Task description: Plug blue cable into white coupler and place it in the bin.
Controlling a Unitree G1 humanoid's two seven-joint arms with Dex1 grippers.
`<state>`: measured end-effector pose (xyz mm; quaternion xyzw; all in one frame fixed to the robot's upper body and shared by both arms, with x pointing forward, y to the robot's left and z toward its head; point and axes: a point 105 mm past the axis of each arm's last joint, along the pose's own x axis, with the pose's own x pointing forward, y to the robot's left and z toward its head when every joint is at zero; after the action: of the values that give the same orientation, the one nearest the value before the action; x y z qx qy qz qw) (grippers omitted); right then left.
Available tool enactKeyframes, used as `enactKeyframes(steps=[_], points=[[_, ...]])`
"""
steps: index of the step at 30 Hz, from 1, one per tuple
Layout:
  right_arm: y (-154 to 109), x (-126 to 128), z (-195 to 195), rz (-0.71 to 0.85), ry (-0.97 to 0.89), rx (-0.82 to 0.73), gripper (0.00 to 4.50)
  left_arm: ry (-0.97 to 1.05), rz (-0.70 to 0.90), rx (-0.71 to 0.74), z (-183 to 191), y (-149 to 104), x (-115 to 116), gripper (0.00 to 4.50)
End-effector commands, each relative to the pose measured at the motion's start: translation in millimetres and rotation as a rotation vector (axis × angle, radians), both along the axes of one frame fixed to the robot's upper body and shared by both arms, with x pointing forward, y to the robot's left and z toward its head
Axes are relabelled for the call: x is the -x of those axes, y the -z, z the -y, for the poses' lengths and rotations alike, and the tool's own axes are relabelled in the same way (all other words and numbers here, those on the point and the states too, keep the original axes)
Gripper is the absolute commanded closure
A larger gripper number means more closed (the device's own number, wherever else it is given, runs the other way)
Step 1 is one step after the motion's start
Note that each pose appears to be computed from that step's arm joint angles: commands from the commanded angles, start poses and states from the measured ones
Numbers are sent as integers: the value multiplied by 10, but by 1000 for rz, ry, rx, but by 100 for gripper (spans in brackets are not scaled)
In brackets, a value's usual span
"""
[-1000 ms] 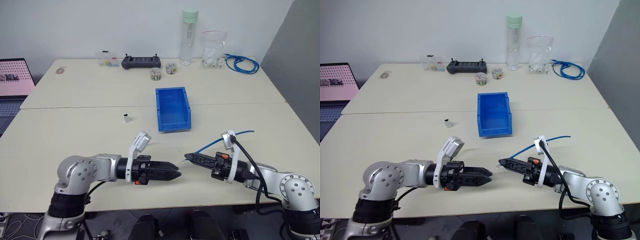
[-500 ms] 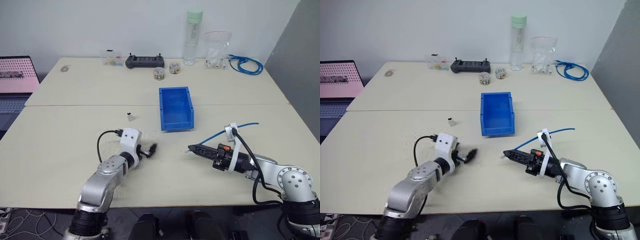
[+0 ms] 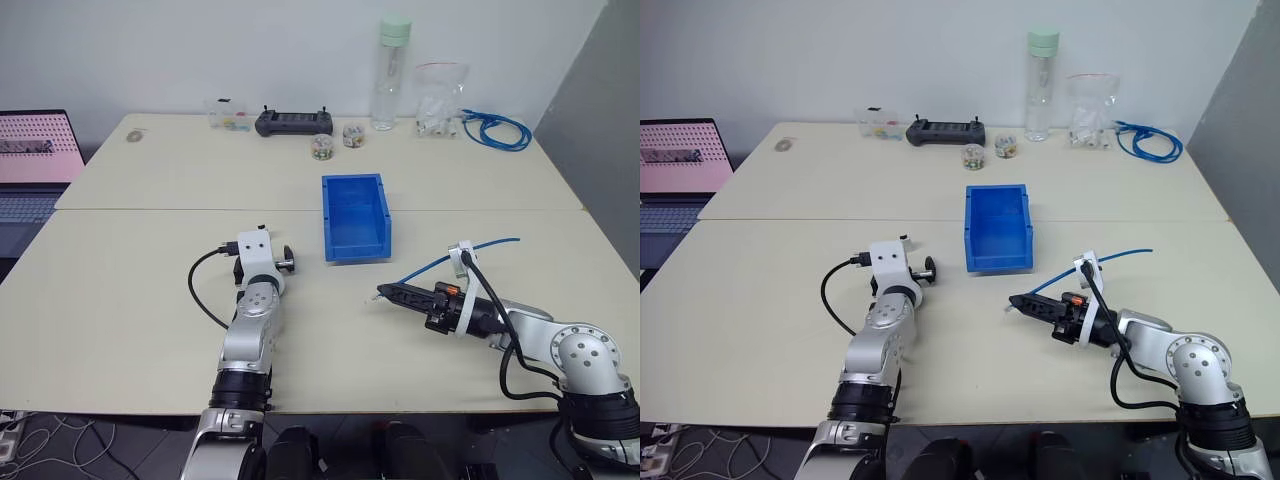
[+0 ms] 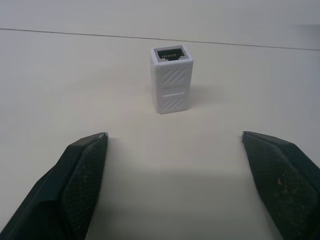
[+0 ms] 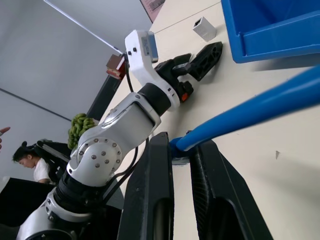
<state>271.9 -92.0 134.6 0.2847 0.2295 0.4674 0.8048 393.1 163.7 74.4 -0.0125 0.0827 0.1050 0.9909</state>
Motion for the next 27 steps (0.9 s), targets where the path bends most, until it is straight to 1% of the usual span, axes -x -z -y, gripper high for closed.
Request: enactKeyframes(steps=[1,5,11,12,14,17,18,19,22,23,27], points=[[-101,27,16,39,-1,-17,432,-42,-1,6,-89,37,-97,1],[-97,32,41,39,9,-9,432,-33,10,13,-96,29,-195,1],[-109,36,54,40,22,-11,432,-16,21,30,-78,41,-281,1],[-104,49,54,39,22,-10,432,-17,21,35,-74,42,-290,30],[-90,75,51,34,19,-8,432,-18,28,48,-62,32,-304,48],[-77,107,44,29,17,-9,432,-7,43,55,-17,-1,-314,115],[-75,109,44,28,20,-9,432,-3,46,55,-3,-9,-315,146],[-73,111,45,25,23,-12,432,-2,48,56,7,-12,-314,161],[-71,116,43,22,28,-17,432,0,49,58,19,-11,-310,244],[-72,114,45,21,29,-17,432,1,48,58,22,-10,-309,259],[-79,97,57,24,36,-18,432,4,48,57,23,-14,-307,353]])
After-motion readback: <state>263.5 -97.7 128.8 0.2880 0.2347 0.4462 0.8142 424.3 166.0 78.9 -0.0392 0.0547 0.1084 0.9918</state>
